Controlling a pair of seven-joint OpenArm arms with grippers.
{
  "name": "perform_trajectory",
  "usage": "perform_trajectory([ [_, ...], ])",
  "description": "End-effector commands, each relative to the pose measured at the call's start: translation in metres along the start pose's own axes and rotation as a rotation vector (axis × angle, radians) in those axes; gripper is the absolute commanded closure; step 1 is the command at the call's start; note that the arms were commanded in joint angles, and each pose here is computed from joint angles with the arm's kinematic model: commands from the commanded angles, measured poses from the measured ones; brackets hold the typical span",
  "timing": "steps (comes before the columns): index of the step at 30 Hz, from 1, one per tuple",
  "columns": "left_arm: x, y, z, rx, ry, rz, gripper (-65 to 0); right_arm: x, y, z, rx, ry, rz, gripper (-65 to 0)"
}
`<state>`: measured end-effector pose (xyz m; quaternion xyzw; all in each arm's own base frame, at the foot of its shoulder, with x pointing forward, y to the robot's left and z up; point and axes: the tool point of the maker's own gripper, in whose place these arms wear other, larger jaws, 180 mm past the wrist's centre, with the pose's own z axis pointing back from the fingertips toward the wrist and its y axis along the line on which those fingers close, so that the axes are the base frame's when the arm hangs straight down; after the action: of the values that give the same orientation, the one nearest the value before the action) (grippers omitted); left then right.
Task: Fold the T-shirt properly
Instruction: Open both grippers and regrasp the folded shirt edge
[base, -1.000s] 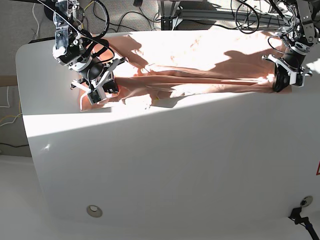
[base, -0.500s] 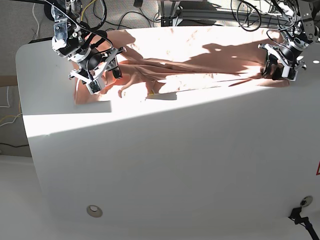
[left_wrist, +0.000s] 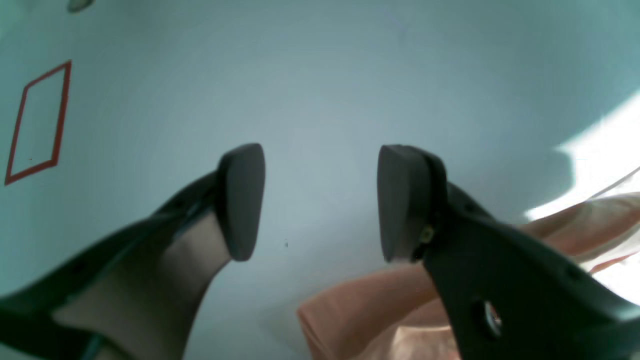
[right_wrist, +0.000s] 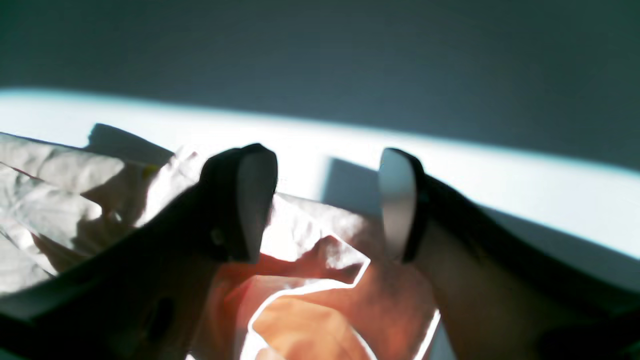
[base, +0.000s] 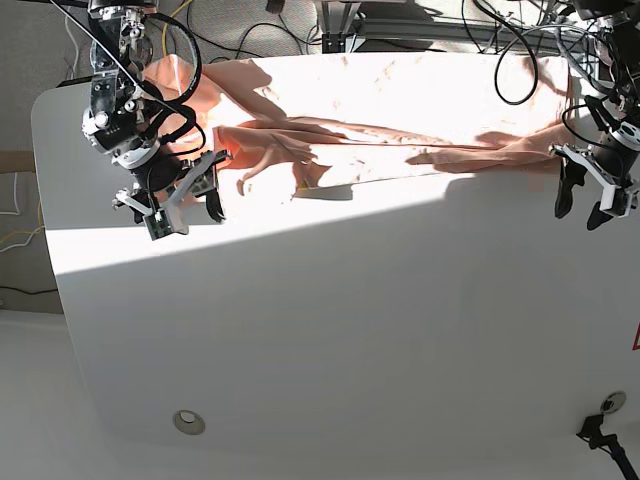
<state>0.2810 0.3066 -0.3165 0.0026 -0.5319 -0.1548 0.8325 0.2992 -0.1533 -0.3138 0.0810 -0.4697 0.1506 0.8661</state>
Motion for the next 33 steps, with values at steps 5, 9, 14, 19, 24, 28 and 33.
perform_trajectory([
  [5,-0.001,-0.039,-0.017,-0.089,-0.012,0.024,-33.7,0.006,0.009,-0.020,0.016,-0.038,-0.105,-34.8],
  [9,-0.018,-0.059,-0.016,-0.099,0.013,0.067,-33.7,-0.021,0.021,-0.023,0.034,0.006,-0.160,-34.7],
  [14,-0.035,-0.071,-0.002,-0.115,0.061,0.060,-33.7,-0.055,0.041,0.001,0.056,0.076,-0.173,-34.7],
  [19,-0.040,-0.082,0.018,-0.135,0.086,0.032,-33.7,-0.086,0.058,0.026,0.074,0.148,-0.187,-34.7],
  [24,-0.028,-0.098,0.038,-0.167,0.080,-0.028,-33.7,-0.093,0.065,0.037,0.082,0.168,-0.187,-34.7],
  [28,-0.015,-0.090,0.050,-0.133,0.056,-0.061,-33.6,-0.087,0.066,0.040,0.083,0.151,-0.178,-34.7],
  [33,-0.016,-0.092,0.049,-0.137,0.059,-0.058,-33.6,-0.064,0.061,0.030,0.095,0.084,-0.142,-34.7],
])
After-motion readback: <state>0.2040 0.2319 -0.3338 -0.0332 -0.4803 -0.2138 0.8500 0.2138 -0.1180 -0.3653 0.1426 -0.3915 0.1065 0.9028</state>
